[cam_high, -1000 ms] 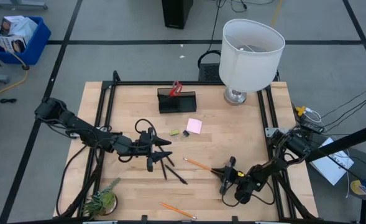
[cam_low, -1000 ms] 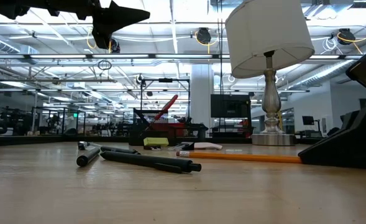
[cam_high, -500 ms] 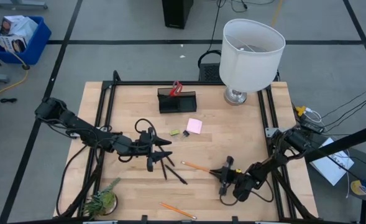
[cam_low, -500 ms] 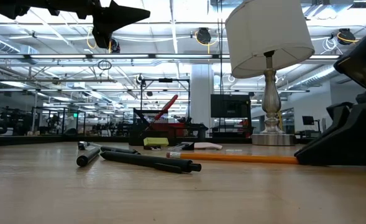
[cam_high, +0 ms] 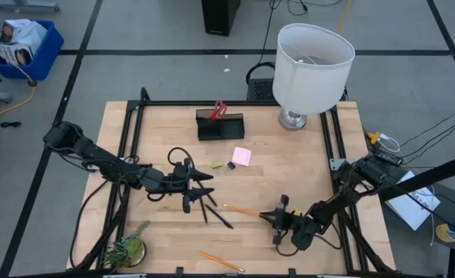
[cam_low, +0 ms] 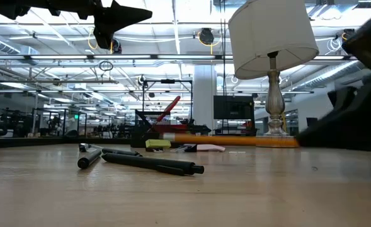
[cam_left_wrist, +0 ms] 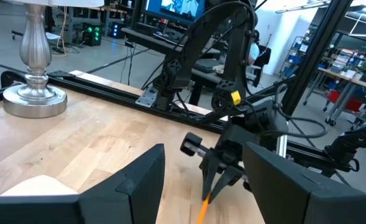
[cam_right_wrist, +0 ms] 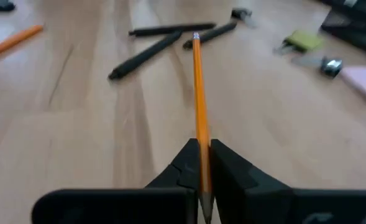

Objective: Pick and place office supplies into organizer
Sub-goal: Put the yellow pencil into the black desk organizer

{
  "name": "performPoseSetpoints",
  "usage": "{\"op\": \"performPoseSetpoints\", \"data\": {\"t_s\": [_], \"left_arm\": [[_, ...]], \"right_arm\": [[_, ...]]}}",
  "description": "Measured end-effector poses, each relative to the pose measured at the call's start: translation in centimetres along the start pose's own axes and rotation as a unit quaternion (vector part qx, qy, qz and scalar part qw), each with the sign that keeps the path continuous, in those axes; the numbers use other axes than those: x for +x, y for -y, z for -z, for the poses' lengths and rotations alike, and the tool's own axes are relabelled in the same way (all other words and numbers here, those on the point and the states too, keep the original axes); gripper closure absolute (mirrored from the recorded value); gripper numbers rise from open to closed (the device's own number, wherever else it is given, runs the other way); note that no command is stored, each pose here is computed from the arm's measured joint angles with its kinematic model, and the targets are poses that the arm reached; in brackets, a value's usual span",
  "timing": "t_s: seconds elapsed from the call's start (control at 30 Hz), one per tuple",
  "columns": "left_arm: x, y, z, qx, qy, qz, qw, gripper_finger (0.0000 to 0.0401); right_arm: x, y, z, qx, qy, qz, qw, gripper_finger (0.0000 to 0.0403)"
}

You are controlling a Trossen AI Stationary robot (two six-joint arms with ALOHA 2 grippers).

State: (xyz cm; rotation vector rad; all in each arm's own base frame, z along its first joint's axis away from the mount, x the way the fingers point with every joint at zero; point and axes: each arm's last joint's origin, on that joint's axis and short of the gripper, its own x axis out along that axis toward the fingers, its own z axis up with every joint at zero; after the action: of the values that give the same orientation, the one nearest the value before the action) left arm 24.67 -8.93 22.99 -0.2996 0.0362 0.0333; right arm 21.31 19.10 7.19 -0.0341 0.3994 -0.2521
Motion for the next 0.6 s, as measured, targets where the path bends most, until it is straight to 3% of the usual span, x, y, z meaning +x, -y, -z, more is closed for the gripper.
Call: {"op": "performPoseSetpoints", "data": {"t_s": [0.6], "left_arm": [[0.0,0.1,-0.2,0.008,0.008,0.01,1.0,0.0178]], "right_arm": [[-1.0,0.4,-3.3,-0.022,0.051,0.027,0.998,0.0388]]}}
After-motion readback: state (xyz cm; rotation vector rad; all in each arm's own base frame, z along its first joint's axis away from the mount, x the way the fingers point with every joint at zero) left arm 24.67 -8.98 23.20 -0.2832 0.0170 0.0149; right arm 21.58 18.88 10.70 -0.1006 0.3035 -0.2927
